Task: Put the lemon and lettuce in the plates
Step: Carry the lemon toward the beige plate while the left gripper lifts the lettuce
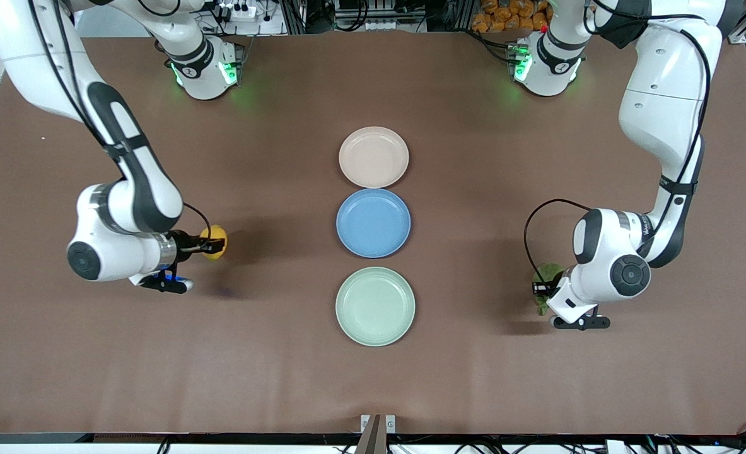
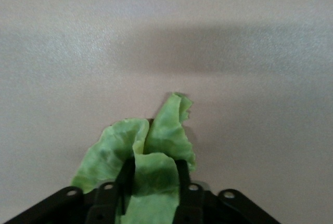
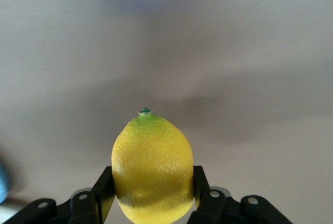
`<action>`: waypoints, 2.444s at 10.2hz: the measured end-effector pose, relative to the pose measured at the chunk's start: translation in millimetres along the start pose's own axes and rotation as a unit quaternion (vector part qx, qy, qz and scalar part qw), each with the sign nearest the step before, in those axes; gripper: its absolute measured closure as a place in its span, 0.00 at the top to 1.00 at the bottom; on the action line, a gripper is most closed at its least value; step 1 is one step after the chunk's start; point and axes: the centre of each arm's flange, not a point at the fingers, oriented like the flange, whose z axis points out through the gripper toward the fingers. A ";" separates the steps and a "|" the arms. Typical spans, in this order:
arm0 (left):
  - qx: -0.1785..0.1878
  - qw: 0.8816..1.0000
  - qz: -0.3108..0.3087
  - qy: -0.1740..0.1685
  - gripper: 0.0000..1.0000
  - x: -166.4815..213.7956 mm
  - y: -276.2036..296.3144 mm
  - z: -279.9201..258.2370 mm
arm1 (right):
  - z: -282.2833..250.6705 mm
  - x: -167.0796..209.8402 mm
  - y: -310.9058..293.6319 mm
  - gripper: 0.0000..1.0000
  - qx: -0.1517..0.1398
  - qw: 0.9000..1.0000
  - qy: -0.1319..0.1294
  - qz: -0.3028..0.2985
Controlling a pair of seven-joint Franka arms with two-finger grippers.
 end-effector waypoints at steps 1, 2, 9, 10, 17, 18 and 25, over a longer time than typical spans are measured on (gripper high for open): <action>0.000 1.000 -0.001 0.006 0.17 3.1 -0.4 -5.9 | -15.7 -9.2 -11.3 0.64 0.019 1.000 -0.011 -0.002; -0.001 1.000 0.000 0.014 0.07 6.5 -0.7 -13.0 | -24.2 -18.4 -24.8 0.64 0.030 0.999 -0.016 -0.005; -0.019 0.998 0.030 0.060 0.04 8.9 40.9 -77.4 | 43.6 -100.8 -208.5 0.64 0.028 0.997 -0.054 0.042; -0.028 0.997 0.042 0.062 0.04 5.3 61.1 -81.4 | 53.5 -115.2 -228.5 0.64 0.019 0.997 -0.056 0.047; -0.084 0.987 0.049 0.129 0.04 -4.8 152.5 -107.5 | 121.1 -199.2 -309.1 0.64 -0.032 0.994 -0.055 0.090; -0.091 0.986 0.040 0.137 0.04 -7.3 165.2 -107.4 | 133.5 -212.9 -319.9 0.64 -0.043 0.994 -0.048 0.092; -0.157 0.968 -0.011 0.197 0.04 -15.6 224.3 -91.0 | 207.8 -229.5 -327.6 0.64 -0.050 0.994 -0.005 0.095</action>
